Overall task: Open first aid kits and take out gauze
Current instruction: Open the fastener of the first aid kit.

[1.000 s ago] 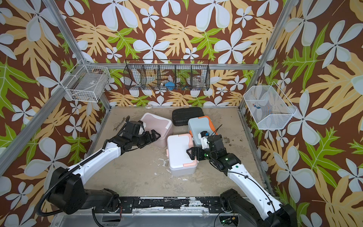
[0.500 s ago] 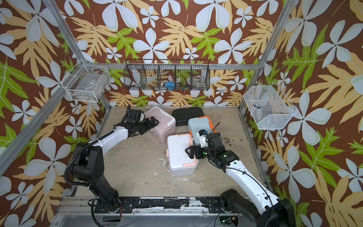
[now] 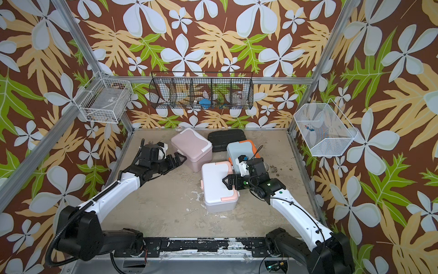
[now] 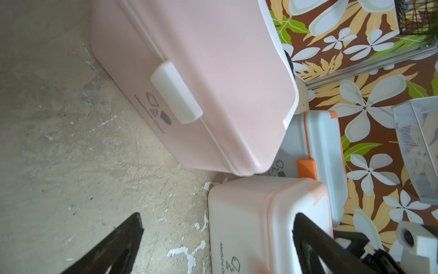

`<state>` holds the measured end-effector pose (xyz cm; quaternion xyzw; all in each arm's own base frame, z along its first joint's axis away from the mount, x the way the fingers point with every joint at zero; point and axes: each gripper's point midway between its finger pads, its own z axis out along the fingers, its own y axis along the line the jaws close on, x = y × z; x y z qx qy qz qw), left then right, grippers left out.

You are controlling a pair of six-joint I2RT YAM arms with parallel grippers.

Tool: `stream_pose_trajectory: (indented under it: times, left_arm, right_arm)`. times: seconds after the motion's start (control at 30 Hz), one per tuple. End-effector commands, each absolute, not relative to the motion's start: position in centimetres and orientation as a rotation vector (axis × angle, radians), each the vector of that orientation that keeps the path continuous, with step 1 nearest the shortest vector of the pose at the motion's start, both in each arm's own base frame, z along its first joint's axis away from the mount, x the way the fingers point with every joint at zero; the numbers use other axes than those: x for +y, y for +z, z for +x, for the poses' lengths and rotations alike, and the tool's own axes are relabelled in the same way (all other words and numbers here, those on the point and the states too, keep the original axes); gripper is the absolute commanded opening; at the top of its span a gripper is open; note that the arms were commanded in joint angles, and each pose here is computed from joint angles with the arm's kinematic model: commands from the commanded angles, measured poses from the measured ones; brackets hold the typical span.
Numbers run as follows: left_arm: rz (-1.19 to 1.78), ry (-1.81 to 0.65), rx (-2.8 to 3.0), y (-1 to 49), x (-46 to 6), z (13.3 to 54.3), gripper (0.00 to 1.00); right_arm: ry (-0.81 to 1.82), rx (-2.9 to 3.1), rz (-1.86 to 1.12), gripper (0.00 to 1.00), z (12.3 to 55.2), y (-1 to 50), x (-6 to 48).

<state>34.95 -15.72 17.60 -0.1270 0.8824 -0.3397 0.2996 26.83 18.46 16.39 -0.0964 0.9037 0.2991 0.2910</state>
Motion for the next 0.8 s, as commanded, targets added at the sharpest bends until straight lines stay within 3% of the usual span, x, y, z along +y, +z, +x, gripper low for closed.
stream_pose_trajectory:
  times: [0.0, 0.27, 0.53, 0.77]
  left_arm:
    - [-0.333, -1.016, 2.327, 18.2, -16.4, 32.8, 1.00]
    - [-0.326, -1.319, 2.261, 18.2, -18.6, 28.6, 1.00]
    - [-0.226, -1.514, 2.250, 18.2, -23.3, 27.3, 1.00]
    - [-0.220, -1.652, 2.240, 16.9, -25.2, 26.5, 1.00]
  right_arm:
    - [0.838, 2.382, -0.296, 1.00, 27.3, 16.8, 19.3]
    - [0.980, 2.394, -0.355, 0.91, 26.0, 16.0, 20.9]
    - [1.120, 2.348, -0.361, 0.86, 23.5, 16.9, 21.8]
    - [1.085, 2.374, -0.306, 0.83, 23.5, 16.2, 21.3]
